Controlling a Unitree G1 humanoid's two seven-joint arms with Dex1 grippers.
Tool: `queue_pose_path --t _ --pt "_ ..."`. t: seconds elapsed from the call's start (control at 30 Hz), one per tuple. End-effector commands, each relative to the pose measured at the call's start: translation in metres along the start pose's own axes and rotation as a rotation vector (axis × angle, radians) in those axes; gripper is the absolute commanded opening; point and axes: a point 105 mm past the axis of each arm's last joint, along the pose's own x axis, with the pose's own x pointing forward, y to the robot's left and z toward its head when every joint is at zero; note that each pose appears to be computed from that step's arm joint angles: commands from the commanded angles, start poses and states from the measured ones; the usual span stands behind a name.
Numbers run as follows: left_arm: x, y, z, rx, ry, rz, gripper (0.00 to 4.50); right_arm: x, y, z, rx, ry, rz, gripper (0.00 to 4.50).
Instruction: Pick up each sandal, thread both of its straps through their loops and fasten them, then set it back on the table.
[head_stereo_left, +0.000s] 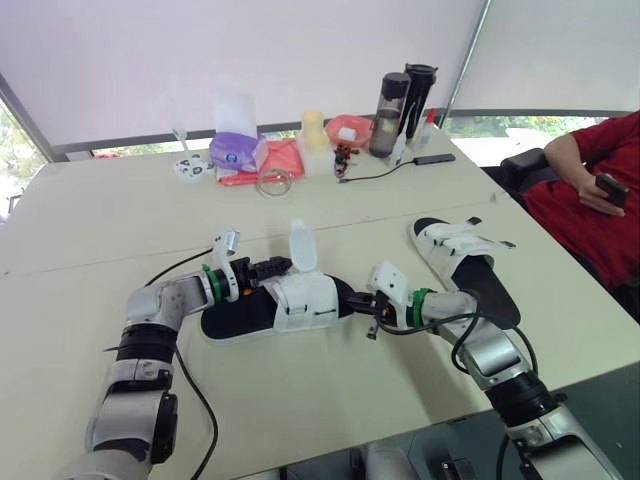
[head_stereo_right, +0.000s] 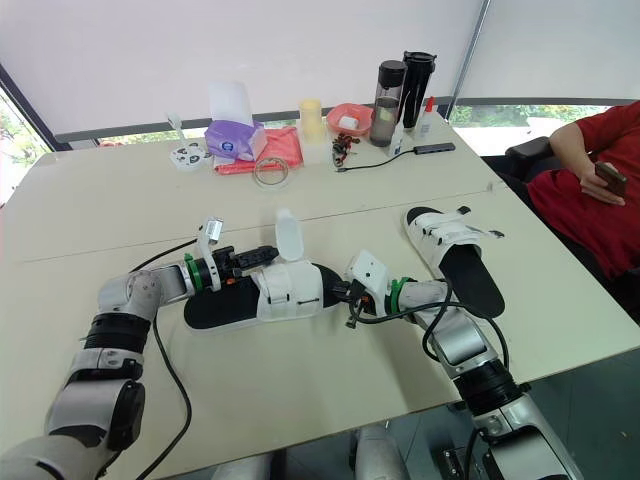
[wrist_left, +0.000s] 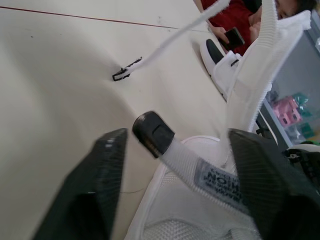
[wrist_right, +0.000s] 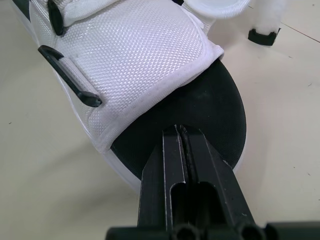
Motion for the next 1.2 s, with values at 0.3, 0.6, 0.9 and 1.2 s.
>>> queue_pose_path --t 0.3,0.6,0.9,1.2 --pt "-0.045 0.013 0.062 0.099 -0.154 0.081 4.43 -0.003 0.004 -0.060 0.094 0.210 -0.020 0.00" --pt "-0.014 -0.057 0.062 0.276 -0.278 -0.036 4.43 -0.001 0.005 -0.061 0.094 0.210 -0.016 0.00" --pt "-0.004 -0.074 0.041 0.160 -0.262 -0.024 4.43 0.001 0.004 -0.061 0.089 0.211 -0.009 0.00" --pt "0.009 -0.082 0.038 0.065 -0.239 -0.072 4.43 0.003 0.005 -0.062 0.090 0.209 -0.006 0.00"
